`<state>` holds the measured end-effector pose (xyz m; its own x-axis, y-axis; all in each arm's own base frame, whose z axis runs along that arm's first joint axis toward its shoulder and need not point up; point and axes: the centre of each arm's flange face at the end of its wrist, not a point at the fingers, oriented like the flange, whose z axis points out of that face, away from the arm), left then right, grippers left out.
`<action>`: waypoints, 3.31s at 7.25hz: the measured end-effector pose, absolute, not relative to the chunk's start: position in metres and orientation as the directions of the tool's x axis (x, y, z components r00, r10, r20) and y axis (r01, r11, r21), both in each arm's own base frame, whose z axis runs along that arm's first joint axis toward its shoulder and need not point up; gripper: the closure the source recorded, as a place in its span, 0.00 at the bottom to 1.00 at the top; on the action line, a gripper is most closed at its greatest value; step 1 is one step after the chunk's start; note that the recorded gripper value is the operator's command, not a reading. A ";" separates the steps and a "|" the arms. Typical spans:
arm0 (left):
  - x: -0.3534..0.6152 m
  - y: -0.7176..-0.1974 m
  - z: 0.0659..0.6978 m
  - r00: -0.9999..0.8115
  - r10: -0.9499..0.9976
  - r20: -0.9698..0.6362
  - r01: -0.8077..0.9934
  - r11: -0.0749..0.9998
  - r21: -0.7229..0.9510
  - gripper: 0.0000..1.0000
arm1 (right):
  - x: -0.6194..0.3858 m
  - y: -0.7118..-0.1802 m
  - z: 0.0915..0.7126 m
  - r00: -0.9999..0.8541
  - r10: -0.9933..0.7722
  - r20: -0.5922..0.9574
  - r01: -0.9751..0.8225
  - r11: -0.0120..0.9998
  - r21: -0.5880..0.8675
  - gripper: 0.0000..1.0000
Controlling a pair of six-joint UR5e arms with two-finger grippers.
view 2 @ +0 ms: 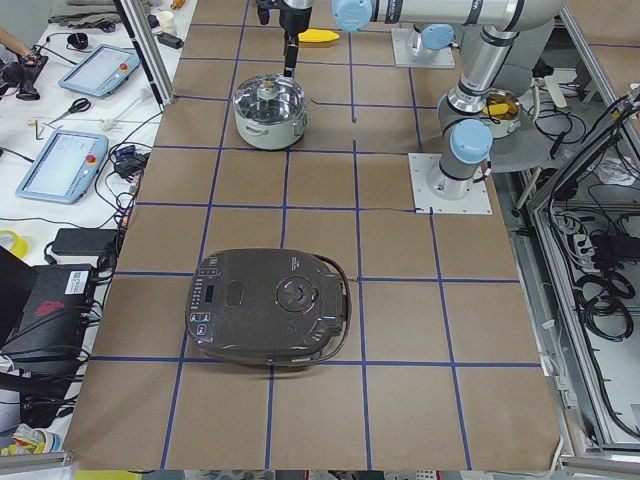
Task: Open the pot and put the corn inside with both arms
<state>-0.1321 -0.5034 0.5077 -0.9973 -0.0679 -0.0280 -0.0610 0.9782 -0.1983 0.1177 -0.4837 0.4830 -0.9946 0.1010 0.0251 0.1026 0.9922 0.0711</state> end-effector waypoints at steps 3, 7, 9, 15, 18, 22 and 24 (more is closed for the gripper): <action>-0.132 -0.503 0.506 -0.997 -0.068 -0.028 -0.061 0.978 -0.200 0.00 | 0.118 -0.483 0.481 -0.995 0.102 0.022 0.103 0.991 0.080 0.00; -0.133 -0.503 0.503 -0.997 -0.067 -0.027 -0.060 0.979 -0.196 0.00 | 0.117 -0.485 0.478 -0.994 0.101 0.028 0.103 0.991 0.089 0.00; -0.133 -0.502 0.499 -0.997 -0.065 -0.029 -0.059 0.983 -0.176 0.00 | 0.115 -0.488 0.474 -0.995 0.101 0.028 0.103 0.990 0.094 0.00; -0.161 -0.546 0.465 -0.988 -0.153 0.013 -0.154 0.979 -0.135 0.00 | 0.075 -0.514 0.448 -0.985 0.171 0.019 0.172 0.980 0.096 0.00; -0.213 -0.587 0.409 -0.991 -0.132 0.032 -0.134 0.985 -0.112 0.00 | 0.020 -0.515 0.372 -0.995 0.104 0.008 0.105 0.991 0.079 0.00; -0.244 -0.612 0.339 -0.996 -0.081 0.023 -0.083 0.992 -0.093 0.02 | -0.011 -0.496 0.267 -0.999 -0.042 0.000 -0.042 0.998 0.049 0.00; -0.244 -0.612 0.339 -0.997 -0.077 -0.002 -0.077 0.992 -0.101 0.21 | -0.013 -0.492 0.236 -0.992 -0.127 -0.007 -0.127 0.989 0.070 0.00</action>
